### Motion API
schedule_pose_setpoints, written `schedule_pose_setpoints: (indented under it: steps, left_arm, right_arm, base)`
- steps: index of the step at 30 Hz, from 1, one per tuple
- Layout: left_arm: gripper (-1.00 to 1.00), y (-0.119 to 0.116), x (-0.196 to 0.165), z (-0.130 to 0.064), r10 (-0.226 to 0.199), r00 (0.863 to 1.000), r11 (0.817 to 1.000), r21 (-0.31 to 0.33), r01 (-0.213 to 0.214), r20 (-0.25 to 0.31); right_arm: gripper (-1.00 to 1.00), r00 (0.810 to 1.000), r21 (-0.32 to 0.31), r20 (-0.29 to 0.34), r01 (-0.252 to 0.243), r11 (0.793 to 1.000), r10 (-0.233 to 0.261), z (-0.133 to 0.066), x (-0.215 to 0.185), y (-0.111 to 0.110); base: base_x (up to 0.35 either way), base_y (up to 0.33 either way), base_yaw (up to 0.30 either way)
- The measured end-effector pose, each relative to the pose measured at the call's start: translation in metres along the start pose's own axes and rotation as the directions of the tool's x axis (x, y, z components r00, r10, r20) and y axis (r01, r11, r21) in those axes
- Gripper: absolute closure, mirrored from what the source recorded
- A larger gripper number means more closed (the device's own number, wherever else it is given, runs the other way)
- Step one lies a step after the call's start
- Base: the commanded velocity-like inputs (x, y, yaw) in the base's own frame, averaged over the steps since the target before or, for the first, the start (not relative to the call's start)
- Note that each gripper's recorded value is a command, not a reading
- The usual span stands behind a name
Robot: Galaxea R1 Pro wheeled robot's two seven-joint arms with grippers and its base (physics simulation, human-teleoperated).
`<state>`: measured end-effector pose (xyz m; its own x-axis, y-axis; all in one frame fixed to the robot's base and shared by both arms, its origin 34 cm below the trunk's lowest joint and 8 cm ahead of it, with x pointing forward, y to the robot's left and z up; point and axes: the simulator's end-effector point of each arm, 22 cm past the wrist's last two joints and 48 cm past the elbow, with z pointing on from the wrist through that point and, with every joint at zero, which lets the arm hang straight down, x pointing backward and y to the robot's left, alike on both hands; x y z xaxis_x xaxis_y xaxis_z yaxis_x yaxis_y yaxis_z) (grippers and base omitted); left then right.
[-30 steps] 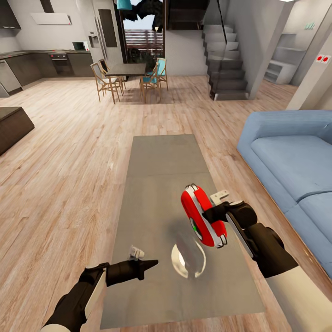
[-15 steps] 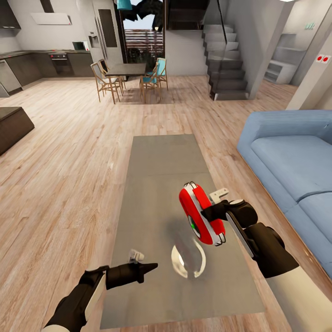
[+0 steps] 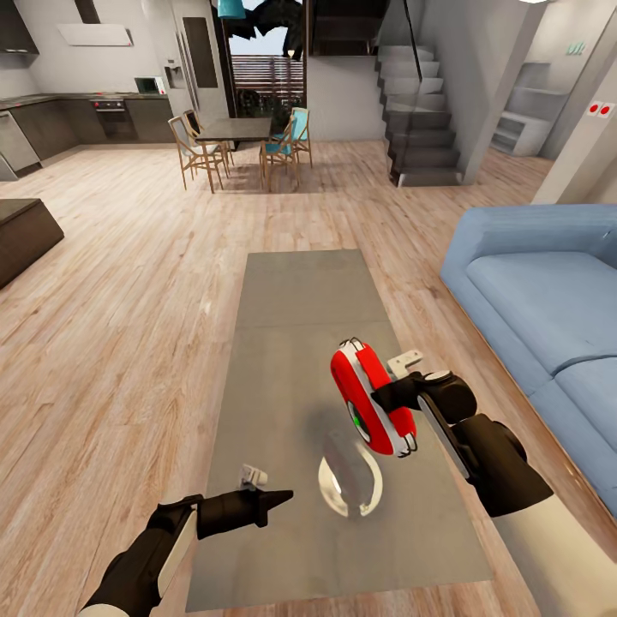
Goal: Turn on the radio receiver that's on the table in the living room.
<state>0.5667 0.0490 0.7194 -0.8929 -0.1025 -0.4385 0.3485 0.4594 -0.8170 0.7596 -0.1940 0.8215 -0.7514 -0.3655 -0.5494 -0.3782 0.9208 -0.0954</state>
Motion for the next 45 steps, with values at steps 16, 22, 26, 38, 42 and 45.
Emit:
schedule_pose_setpoints:
  steps: [16,22,26,38,42,45]
  left_arm:
    - [1.00,0.005,0.007,-0.001,-0.020,1.000,1.000,-0.006,0.020,-0.010]
    - [1.00,0.006,0.010,-0.001,-0.025,1.000,1.000,-0.008,0.025,-0.013]
    - [1.00,0.007,0.012,-0.001,-0.033,0.999,0.999,-0.010,0.032,-0.017]
    - [1.00,0.008,0.019,0.001,-0.050,0.998,0.999,-0.012,0.050,-0.025]
    - [1.00,0.009,0.019,0.001,-0.051,0.998,0.999,-0.012,0.051,-0.026]
    - [1.00,0.009,0.019,0.001,-0.051,0.998,0.999,-0.012,0.051,-0.026]
  right_arm:
    - [1.00,1.000,-0.028,-0.008,-0.009,1.000,0.008,0.002,0.003,0.007]
    - [1.00,1.000,-0.036,-0.016,-0.015,0.999,0.015,0.004,0.006,0.009]
    - [1.00,0.999,-0.061,-0.023,-0.032,0.998,0.031,0.006,0.008,0.014]
    - [1.00,0.996,-0.122,-0.049,-0.080,0.989,0.075,0.010,0.017,0.024]
    - [1.00,0.994,-0.121,-0.067,-0.088,0.989,0.080,0.014,0.024,0.023]
    - [1.00,0.994,-0.119,-0.067,-0.088,0.989,0.081,0.013,0.024,0.023]
  base:
    - [0.000,0.000,0.000]
    - [0.000,0.000,0.000]
    - [0.000,0.000,0.000]
    - [0.000,0.000,0.000]
    - [0.000,0.000,0.000]
    - [0.000,0.000,0.000]
